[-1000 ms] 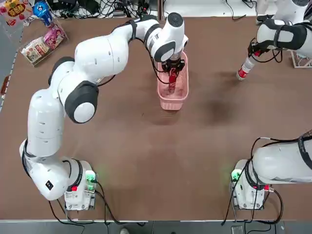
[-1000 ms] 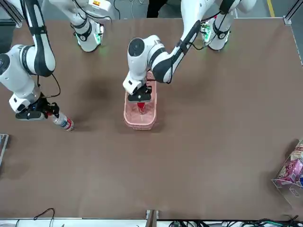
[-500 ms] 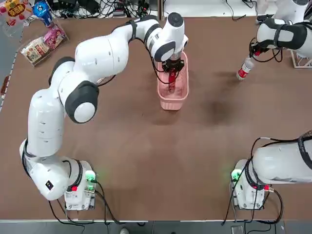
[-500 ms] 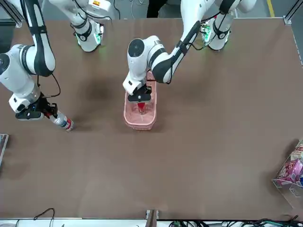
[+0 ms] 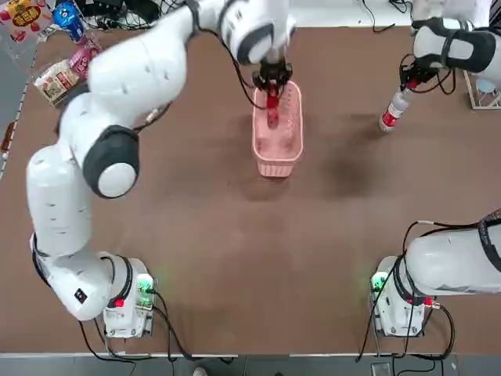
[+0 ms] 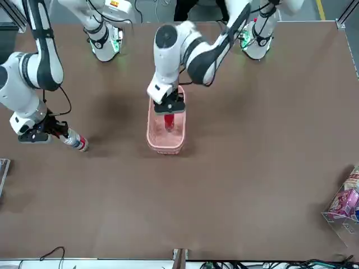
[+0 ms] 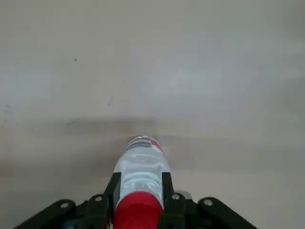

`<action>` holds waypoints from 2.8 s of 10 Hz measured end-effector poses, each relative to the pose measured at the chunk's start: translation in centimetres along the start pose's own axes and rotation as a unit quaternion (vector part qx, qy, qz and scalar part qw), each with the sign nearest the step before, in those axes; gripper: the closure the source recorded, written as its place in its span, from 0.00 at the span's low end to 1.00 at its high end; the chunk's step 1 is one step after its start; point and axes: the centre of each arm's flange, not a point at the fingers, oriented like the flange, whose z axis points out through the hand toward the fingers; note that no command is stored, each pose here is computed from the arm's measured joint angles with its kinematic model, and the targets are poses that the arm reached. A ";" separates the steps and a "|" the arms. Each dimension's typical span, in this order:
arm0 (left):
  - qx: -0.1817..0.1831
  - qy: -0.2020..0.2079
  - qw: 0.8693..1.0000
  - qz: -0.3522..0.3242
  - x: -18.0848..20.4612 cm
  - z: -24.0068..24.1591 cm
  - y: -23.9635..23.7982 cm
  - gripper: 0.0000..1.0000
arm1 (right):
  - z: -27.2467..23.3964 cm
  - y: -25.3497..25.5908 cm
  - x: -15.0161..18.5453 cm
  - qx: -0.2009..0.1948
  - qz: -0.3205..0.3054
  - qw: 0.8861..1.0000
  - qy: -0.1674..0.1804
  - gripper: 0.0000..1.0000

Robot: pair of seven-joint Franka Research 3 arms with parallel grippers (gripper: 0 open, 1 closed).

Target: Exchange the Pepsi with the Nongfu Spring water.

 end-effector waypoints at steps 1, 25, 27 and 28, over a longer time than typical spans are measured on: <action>-0.003 0.007 1.000 -0.016 1.0 -4.4 -2.0 0.68 | -1.7 -1.4 0.9 0.001 0.006 1.000 -0.003 0.62; 0.060 -0.029 0.995 -0.073 15.4 10.2 -51.4 0.68 | -0.9 -53.0 -6.2 -0.006 -0.079 0.997 -0.005 0.62; 0.060 -0.033 0.995 -0.071 15.1 10.8 -51.3 0.68 | 1.0 -53.5 -6.1 -0.010 -0.082 0.997 -0.008 0.62; 0.060 -0.034 0.995 -0.071 15.1 11.0 -51.3 0.68 | 0.7 -53.5 -6.1 -0.010 -0.082 0.997 -0.007 0.62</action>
